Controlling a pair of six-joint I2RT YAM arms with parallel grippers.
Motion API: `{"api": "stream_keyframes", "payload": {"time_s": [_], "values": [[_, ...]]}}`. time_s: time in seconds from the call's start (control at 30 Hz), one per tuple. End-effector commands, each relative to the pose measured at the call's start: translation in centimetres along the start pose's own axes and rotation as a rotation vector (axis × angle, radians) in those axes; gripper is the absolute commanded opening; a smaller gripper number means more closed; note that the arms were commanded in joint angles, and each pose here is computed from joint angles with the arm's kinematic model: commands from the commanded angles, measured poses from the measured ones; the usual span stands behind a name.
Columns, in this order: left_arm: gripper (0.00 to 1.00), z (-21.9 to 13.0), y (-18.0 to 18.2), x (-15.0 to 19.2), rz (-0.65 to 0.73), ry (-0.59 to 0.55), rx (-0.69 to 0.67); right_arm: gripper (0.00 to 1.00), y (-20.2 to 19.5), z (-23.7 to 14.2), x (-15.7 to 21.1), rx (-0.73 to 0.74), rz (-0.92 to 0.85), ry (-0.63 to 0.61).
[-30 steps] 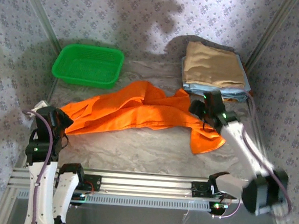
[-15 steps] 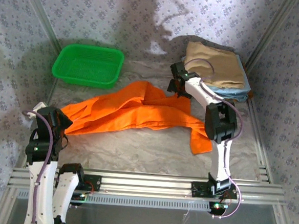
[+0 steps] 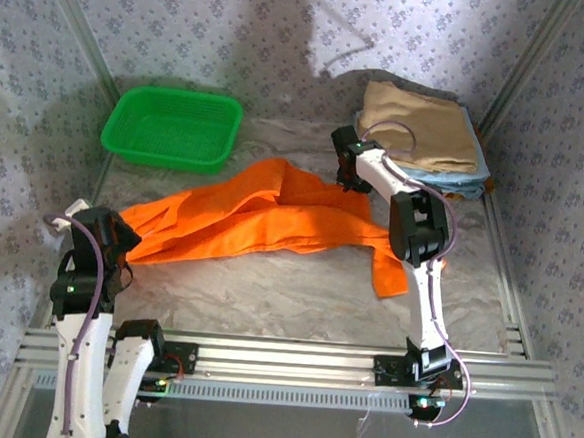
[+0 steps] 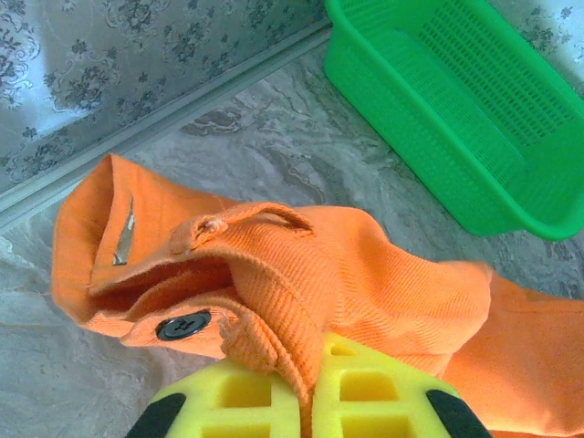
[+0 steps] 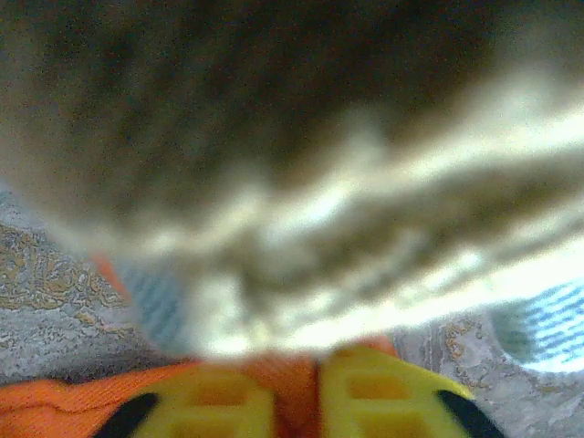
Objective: Fold and stack the trousers
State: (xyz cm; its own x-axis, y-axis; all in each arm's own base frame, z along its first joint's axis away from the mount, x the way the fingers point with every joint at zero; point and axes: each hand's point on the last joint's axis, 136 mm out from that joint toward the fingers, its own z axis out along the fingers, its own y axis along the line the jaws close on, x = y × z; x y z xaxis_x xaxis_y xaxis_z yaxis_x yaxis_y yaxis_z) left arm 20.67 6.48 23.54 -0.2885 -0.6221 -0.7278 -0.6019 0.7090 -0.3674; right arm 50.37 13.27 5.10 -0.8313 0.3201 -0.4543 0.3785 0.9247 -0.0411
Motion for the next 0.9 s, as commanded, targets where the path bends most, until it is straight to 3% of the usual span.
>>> {"api": "stream_keyframes", "payload": {"time_s": [0.0, 0.03, 0.3, 0.53, 0.7, 0.87], "values": [[0.00, -0.6, 0.0, -1.5, -0.004, -0.057, -0.010, 0.04, -0.7, -2.0, -0.4, -0.002, 0.001, -0.039], [0.00, -0.7, -0.1, -1.7, -0.003, -0.059, -0.007, 0.00, -0.8, -2.7, -0.5, -0.009, 0.000, -0.050], [0.00, -2.2, -0.6, -3.1, 0.015, -0.090, 0.010, 0.00, -4.1, -10.5, 1.5, -0.099, 0.019, -0.153], [0.00, -2.7, -1.3, -3.6, 0.006, -0.098, 0.041, 0.00, -7.2, -13.5, 2.6, -0.154, 0.040, -0.163], [0.00, -1.3, -3.5, -4.7, 0.013, -0.096, 0.095, 0.00, -9.3, -15.6, -0.8, -0.186, 0.102, -0.216], [0.00, 0.9, -9.7, -8.0, 0.024, -0.103, 0.260, 0.00, -9.4, -18.0, -8.3, -0.299, 0.155, -0.295]]}}
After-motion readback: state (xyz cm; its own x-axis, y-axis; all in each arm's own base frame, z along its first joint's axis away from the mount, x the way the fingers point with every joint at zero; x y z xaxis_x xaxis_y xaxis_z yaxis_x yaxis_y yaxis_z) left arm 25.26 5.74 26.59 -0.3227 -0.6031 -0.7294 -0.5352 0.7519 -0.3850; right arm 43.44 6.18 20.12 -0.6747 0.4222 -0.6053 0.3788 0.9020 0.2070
